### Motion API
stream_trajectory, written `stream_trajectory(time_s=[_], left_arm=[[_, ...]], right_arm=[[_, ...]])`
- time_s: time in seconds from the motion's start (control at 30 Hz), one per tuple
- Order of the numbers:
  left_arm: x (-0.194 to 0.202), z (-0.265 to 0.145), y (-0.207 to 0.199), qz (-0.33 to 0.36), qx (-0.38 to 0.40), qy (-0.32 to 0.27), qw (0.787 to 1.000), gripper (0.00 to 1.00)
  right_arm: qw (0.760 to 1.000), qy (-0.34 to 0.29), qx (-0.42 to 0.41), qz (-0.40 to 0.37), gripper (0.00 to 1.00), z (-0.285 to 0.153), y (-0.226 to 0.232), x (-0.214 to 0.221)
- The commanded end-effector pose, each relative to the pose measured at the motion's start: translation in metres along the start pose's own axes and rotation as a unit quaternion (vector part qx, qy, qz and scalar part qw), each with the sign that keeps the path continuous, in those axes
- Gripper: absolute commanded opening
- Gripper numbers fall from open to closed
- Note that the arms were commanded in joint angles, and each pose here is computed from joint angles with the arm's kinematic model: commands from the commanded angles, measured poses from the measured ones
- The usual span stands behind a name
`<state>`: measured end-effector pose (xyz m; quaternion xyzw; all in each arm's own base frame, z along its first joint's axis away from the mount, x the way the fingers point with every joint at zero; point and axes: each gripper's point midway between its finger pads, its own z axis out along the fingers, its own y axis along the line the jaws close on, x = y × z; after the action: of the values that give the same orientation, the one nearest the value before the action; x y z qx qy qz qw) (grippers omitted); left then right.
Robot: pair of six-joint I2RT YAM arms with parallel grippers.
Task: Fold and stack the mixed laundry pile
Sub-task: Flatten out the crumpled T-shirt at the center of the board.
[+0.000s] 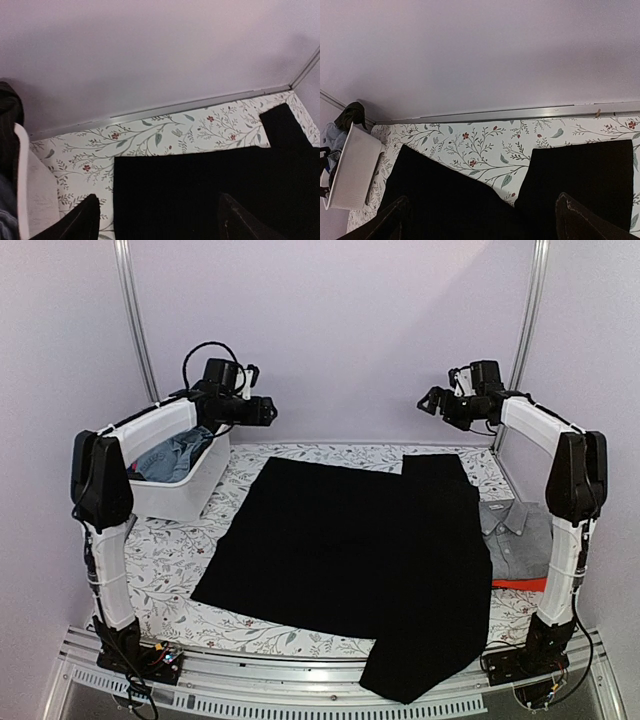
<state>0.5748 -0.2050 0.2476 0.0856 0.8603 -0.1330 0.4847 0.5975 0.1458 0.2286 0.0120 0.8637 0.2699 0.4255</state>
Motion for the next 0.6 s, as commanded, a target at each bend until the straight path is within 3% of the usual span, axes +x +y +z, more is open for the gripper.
stream_trajectory(time_s=[0.0, 0.23, 0.37, 0.57], left_arm=[[0.083, 0.024, -0.059, 0.006, 0.073, 0.101, 0.992, 0.78], [0.149, 0.082, -0.060, -0.017, 0.053, 0.180, 0.982, 0.75], [0.171, 0.107, -0.041, -0.006, -0.005, 0.200, 0.980, 0.62], [0.210, 0.120, 0.001, 0.027, -0.086, 0.247, 0.965, 0.51]], right_arm=[[1.000, -0.001, -0.026, 0.006, 0.99, -0.055, 0.036, 0.002], [0.997, 0.063, -0.024, 0.033, 0.99, -0.069, 0.039, 0.053], [0.994, 0.106, -0.016, 0.025, 0.99, -0.055, 0.040, 0.082], [0.989, 0.147, -0.004, 0.027, 0.99, -0.038, 0.031, 0.110]])
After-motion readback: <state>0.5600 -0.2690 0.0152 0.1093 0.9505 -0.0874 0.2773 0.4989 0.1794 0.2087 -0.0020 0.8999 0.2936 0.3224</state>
